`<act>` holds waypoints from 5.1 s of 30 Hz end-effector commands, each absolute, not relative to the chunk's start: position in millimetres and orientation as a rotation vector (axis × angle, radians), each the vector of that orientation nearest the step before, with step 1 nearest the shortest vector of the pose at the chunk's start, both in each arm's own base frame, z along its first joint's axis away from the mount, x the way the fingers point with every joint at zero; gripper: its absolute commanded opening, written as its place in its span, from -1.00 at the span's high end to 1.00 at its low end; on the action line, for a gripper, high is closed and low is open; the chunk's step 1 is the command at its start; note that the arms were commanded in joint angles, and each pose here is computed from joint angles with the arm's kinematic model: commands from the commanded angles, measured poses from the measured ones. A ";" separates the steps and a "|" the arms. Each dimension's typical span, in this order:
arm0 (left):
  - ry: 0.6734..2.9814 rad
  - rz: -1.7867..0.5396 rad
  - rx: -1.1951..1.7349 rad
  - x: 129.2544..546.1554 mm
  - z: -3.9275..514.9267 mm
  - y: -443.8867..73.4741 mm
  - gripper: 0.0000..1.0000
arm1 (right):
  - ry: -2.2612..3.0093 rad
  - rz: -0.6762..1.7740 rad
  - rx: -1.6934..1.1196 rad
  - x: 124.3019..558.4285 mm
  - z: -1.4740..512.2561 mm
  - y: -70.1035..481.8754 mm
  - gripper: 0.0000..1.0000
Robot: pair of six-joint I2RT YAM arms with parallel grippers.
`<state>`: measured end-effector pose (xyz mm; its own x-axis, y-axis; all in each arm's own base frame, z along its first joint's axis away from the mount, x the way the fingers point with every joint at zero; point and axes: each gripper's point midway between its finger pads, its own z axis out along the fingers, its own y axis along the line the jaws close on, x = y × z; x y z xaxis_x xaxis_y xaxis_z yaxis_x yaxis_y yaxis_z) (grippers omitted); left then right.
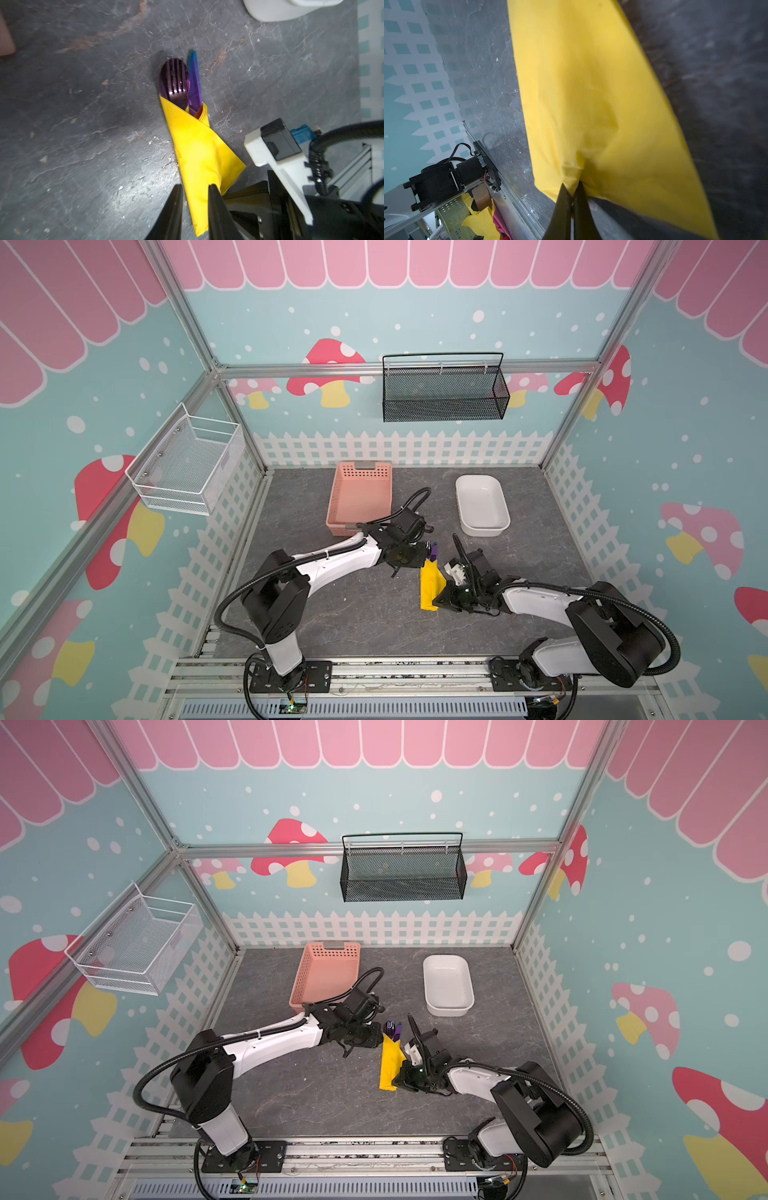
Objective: Place the utensils on the paper napkin and roll it up
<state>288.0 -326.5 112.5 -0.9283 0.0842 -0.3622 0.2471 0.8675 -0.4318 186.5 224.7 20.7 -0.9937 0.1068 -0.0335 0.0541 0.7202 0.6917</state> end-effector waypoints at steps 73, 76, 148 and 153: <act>2.920 -1.625 -0.329 238.9 -32.7 -368.9 0.14 | 2.682 1.470 0.366 181.7 54.1 215.9 1.00; 2.910 -1.629 -0.335 241.5 -32.9 -368.7 0.21 | 2.685 1.467 0.374 180.3 51.9 214.1 1.00; 1.844 -1.566 0.341 322.2 264.3 -356.9 1.00 | 2.126 1.088 0.054 242.3 224.2 155.2 0.35; 1.657 -1.419 0.457 318.0 339.8 -344.4 1.00 | 1.799 1.117 -0.191 233.3 308.4 163.6 0.20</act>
<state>315.7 -353.9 303.2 -0.6963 -0.2508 -0.6726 0.6384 0.2120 -0.7399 237.4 160.2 258.8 -0.6706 0.3493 -0.6544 -0.3792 0.5968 0.7071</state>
